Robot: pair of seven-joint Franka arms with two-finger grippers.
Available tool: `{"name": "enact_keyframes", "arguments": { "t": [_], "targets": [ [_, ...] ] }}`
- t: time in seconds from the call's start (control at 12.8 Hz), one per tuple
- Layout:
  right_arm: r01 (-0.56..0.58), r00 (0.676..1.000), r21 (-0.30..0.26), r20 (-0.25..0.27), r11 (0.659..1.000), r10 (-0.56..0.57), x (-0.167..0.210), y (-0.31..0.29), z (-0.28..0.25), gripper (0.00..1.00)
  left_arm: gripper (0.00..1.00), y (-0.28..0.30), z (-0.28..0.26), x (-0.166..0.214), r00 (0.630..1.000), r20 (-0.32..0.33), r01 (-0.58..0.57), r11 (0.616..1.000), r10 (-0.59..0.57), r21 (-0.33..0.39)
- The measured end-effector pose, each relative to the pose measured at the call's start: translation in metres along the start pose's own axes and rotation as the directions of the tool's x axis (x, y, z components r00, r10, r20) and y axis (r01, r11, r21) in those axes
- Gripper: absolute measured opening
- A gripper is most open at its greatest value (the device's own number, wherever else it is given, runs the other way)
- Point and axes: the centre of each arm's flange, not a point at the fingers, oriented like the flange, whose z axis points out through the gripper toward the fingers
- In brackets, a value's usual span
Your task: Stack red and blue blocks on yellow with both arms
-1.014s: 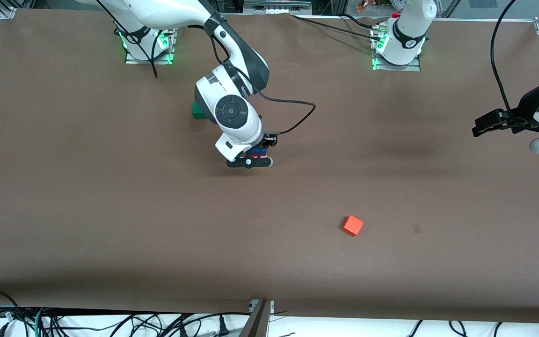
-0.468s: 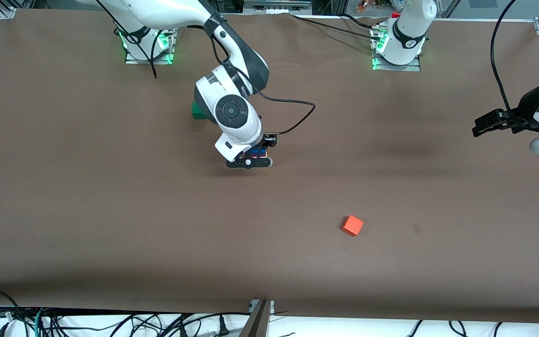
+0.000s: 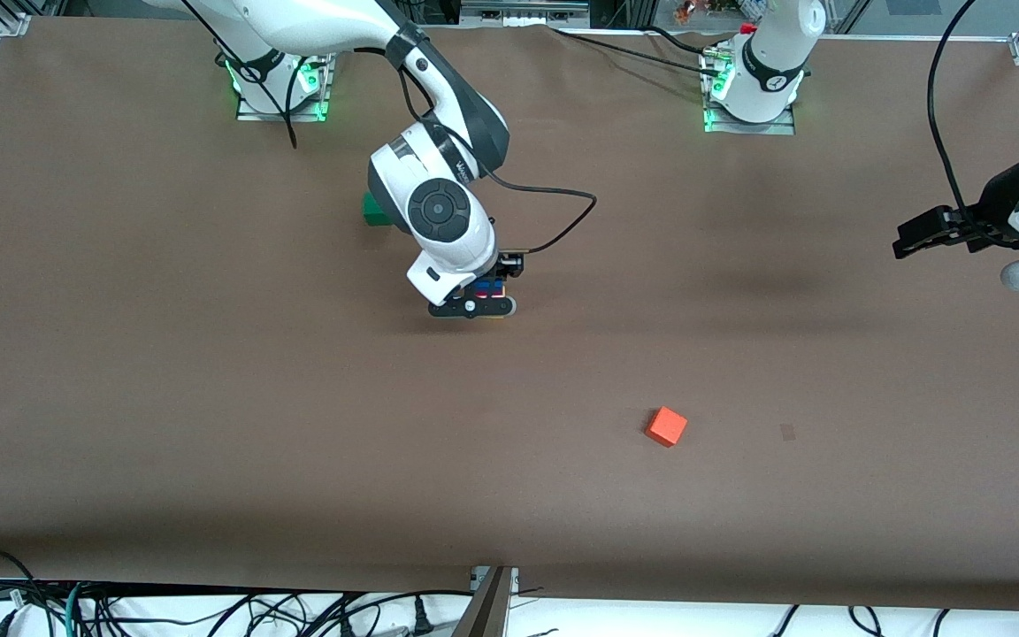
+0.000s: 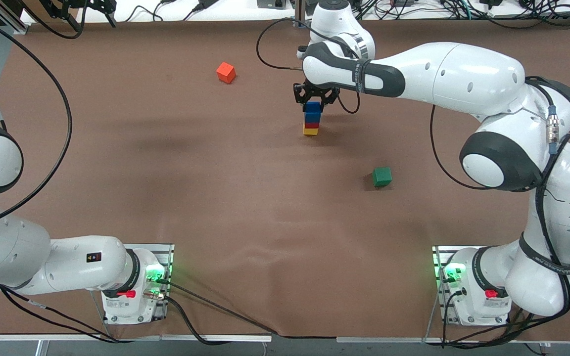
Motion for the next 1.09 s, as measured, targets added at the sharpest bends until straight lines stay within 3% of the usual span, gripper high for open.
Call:
{"name": "enact_keyframes", "arguments": {
  "t": [0.16,0.47,0.78,1.09],
  "targets": [
    [0.002,1.000,-0.001,0.001,1.000,-0.002,-0.002,-0.002,0.001,0.59,1.00,0.000,0.000,0.000,1.000,0.000,0.000,1.000,0.000,0.000],
    [0.006,1.000,-0.001,0.002,1.000,-0.006,-0.006,-0.003,-0.009,0.99,1.00,0.000,0.000,0.000,1.000,0.000,0.000,1.000,0.000,0.000],
    [-0.002,1.000,0.001,-0.011,1.000,0.002,-0.004,0.003,-0.030,1.00,1.00,0.000,0.000,0.000,1.000,0.000,0.000,1.000,0.000,0.000],
    [-0.084,0.994,-0.001,-0.075,0.996,0.083,0.017,0.053,-0.107,1.00,1.00,0.000,0.000,0.000,1.000,0.000,0.000,1.000,0.000,0.000]
  ]
}}
